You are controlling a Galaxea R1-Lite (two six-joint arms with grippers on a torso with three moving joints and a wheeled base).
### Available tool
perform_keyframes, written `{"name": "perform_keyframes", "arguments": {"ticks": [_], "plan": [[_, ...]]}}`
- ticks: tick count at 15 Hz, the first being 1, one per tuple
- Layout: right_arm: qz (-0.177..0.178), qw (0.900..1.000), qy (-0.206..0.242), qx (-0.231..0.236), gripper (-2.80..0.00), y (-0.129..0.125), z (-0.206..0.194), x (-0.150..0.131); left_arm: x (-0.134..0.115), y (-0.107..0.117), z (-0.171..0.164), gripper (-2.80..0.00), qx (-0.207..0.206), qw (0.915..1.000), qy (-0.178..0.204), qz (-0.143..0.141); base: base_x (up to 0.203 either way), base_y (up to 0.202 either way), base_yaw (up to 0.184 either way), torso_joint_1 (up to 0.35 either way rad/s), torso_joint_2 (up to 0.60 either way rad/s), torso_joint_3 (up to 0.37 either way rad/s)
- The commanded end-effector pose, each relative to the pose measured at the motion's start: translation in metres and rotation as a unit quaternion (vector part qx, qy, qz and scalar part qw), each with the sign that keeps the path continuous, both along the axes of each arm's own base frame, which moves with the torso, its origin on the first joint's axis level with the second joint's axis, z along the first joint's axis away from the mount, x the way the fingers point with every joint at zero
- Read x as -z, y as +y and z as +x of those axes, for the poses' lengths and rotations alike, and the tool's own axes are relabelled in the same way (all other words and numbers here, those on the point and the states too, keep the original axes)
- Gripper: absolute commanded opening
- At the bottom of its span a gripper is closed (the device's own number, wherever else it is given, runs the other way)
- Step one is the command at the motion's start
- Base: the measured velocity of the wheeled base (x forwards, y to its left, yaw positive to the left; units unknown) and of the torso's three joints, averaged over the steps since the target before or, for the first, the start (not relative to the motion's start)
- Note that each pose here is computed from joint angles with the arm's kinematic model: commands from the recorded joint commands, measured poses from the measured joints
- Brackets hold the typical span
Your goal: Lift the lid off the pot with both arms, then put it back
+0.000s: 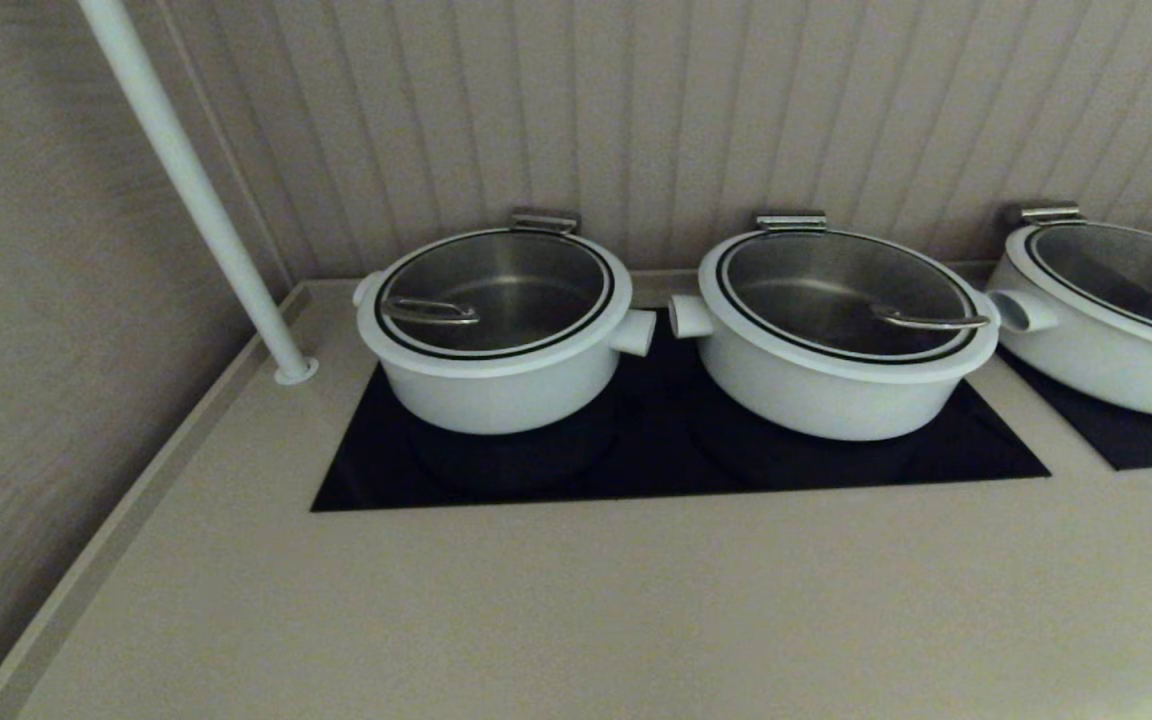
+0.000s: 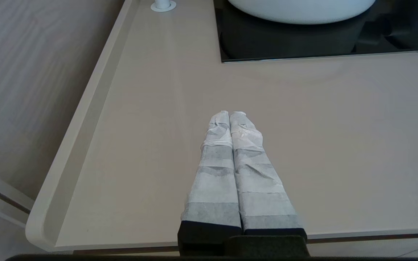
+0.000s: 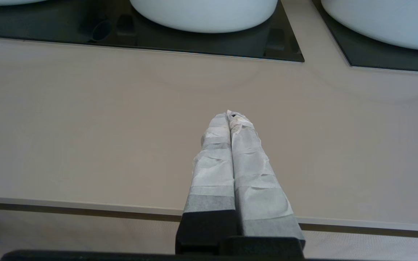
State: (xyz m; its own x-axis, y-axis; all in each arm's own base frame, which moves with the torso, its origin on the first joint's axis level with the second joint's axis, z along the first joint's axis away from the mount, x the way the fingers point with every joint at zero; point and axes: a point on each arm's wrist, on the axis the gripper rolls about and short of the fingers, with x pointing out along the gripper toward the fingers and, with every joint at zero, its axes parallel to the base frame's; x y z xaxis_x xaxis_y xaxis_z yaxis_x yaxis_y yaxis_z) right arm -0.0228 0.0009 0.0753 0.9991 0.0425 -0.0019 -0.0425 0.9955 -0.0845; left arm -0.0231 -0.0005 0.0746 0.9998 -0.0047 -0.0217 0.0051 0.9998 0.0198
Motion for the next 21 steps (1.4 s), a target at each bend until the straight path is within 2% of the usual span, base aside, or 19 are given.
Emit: {"name": "perform_keyframes", "arguments": {"ticks": [1, 21], "plan": [[0.002, 1.0, 0.001, 0.001, -2.8, 0.0, 0.0001, -0.0001, 0.0, 0.0, 0.0, -2.8, 0.0, 1.0, 0.0, 0.0, 0.0, 0.0, 0.0, 0.0, 0.0, 0.0], [0.002, 1.0, 0.001, 0.001, -2.8, 0.0, 0.0001, -0.0001, 0.0, 0.0, 0.0, -2.8, 0.0, 1.0, 0.0, 0.0, 0.0, 0.0, 0.0, 0.0, 0.0, 0.0]]}}
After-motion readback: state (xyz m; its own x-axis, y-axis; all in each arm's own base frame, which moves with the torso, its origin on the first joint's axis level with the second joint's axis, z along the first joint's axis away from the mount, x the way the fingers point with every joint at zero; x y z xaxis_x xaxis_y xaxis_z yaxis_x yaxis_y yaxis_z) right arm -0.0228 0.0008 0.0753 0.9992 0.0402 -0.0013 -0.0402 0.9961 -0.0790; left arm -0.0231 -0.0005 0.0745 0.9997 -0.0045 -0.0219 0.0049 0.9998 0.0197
